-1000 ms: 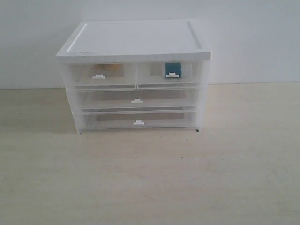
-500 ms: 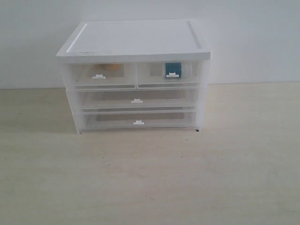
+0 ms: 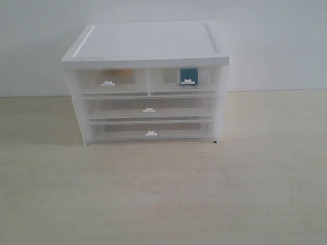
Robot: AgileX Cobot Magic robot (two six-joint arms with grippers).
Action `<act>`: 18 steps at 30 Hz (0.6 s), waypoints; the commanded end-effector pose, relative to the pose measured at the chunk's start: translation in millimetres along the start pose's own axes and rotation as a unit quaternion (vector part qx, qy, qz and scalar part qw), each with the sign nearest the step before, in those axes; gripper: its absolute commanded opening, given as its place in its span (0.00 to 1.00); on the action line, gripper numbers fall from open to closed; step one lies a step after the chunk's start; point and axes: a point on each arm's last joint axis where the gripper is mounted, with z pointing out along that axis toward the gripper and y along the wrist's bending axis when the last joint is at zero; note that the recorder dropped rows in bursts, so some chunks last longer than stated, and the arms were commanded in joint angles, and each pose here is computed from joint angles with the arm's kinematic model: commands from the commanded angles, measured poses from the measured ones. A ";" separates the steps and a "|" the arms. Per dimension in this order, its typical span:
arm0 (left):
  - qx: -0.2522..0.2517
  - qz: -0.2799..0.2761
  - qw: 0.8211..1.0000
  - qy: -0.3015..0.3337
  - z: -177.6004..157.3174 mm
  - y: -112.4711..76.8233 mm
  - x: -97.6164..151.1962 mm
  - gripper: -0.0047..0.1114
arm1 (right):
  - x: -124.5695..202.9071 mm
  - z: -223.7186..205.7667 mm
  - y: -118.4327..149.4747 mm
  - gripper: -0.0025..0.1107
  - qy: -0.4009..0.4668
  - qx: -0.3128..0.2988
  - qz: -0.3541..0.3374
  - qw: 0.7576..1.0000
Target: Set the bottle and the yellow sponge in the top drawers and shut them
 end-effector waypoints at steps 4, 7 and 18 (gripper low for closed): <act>-0.007 -0.013 1.000 -0.004 3.1 0.4 8.4 0.08 | 0.5 0.1 0.0 0.02 -0.004 -0.001 -0.003 1.000; -0.007 -0.013 1.000 0.002 3.1 0.4 9.5 0.08 | 0.5 0.1 0.0 0.02 -0.004 -0.001 -0.003 1.000; -0.007 -0.014 1.000 0.010 3.1 0.4 10.8 0.08 | 0.5 0.1 0.0 0.02 -0.004 -0.001 -0.003 1.000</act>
